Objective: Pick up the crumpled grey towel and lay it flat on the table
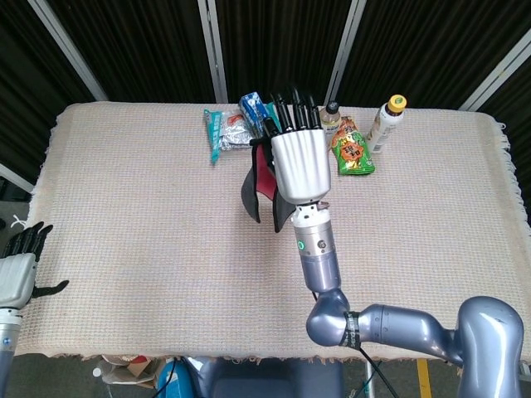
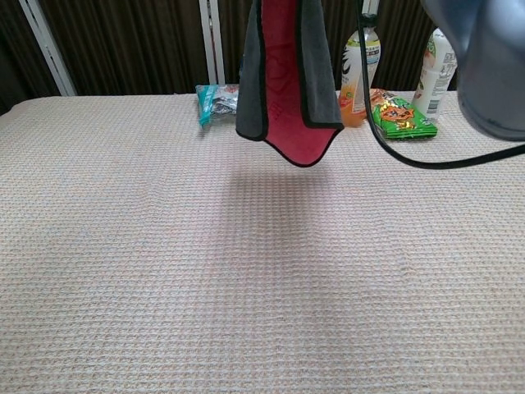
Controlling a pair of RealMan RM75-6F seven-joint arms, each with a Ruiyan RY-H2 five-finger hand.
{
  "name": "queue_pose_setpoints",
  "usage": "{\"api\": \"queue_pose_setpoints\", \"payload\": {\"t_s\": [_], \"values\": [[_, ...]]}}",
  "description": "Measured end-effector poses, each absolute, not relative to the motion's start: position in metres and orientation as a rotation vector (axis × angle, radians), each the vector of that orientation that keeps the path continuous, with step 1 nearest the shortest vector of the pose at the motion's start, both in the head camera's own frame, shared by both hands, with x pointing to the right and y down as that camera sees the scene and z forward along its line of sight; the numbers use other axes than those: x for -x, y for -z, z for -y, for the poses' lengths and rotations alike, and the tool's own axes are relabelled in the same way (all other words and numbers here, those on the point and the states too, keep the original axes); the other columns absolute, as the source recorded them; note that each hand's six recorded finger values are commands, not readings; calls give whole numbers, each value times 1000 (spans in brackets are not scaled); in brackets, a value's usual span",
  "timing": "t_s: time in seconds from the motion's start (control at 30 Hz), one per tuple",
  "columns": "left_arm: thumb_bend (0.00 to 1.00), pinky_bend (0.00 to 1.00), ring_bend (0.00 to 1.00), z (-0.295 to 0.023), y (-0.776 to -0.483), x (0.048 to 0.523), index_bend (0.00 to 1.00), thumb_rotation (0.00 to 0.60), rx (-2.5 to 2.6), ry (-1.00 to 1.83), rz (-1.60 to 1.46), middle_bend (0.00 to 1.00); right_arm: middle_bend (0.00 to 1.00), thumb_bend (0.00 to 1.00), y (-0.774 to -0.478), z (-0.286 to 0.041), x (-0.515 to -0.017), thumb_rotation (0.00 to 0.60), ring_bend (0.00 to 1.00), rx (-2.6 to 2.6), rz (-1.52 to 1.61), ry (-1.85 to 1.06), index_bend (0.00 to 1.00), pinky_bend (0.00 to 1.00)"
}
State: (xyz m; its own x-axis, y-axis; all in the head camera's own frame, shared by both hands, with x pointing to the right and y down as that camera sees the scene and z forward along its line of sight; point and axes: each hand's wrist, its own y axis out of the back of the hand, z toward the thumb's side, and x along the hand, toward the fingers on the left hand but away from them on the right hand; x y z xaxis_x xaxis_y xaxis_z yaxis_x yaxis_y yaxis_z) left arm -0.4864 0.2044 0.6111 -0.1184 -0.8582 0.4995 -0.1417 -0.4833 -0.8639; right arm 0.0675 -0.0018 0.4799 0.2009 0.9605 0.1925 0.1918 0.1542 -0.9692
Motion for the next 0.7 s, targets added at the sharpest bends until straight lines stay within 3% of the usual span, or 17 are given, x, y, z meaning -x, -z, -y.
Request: {"api": "queue_pose_setpoints", "payload": {"t_s": [0.37,0.7], "values": [[0,18,0,-156,-619,439,0,600,1617,1437,-1285,0,255,568,-487,-1,-50,600,130,1305,1226,-864,687,188],[52,19,0,-116,-633,380,0,600,1709,1261,-1148,0,255,568,-490,1,-36,600,131,1285,1203,-885,688,188]]}}
